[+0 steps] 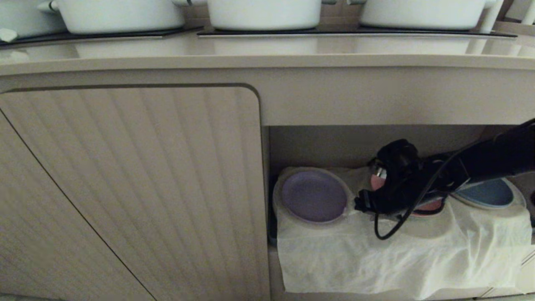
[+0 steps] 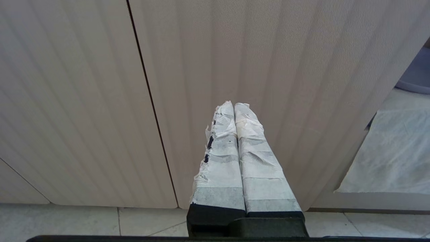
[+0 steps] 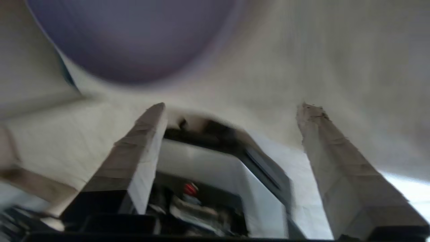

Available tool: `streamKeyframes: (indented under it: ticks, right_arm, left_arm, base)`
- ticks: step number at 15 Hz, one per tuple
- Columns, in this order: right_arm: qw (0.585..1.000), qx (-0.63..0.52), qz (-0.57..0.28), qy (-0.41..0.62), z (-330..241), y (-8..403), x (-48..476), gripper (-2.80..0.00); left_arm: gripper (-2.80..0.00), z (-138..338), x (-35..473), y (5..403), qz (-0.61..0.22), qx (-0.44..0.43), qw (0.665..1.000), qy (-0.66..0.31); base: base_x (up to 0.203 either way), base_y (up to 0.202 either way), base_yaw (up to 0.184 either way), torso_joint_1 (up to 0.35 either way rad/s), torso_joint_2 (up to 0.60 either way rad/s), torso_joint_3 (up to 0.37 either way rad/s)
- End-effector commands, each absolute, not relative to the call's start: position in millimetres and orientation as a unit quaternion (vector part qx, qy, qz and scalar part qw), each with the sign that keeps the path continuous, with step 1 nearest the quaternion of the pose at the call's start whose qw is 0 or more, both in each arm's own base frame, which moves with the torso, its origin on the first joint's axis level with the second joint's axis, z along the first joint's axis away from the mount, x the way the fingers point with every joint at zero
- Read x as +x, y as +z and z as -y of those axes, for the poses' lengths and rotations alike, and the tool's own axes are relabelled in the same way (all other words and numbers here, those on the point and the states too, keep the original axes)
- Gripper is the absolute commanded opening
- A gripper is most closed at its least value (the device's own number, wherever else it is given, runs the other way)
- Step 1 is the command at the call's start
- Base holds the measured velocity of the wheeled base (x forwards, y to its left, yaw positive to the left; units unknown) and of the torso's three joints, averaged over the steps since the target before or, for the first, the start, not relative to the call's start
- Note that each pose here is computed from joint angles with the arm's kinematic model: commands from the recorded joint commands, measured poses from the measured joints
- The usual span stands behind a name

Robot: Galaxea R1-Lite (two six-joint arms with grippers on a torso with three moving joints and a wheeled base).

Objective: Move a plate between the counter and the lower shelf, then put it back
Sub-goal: Pick up the plate in the cupboard

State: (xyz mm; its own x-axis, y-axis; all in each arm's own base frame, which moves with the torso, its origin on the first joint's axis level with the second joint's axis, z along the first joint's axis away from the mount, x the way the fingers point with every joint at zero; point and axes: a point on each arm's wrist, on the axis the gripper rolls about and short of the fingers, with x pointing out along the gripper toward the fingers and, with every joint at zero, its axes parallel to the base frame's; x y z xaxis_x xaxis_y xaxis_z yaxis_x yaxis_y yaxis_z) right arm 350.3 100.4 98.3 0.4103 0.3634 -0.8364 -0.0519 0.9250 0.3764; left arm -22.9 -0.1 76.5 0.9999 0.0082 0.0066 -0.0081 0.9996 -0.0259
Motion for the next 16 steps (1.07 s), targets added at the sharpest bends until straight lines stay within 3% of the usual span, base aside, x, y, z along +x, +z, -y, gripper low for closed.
streamKeyframes:
  ticks: [1,16]
  right_arm:
    - [0.827,0.168,-0.523,0.118,-107,95,365,0.0]
    - [0.848,0.184,-0.484,0.108,-132,82,391,0.0]
  left_arm:
    - [-2.8,0,-23,77,0.003,-0.013,1.0,0.005]
    - [-2.8,0,-23,77,0.003,-0.013,1.0,0.005]
  base:
    - [0.0,0.0,0.0,0.0,0.0,0.0]
    - [0.0,0.0,0.0,0.0,0.0,0.0]
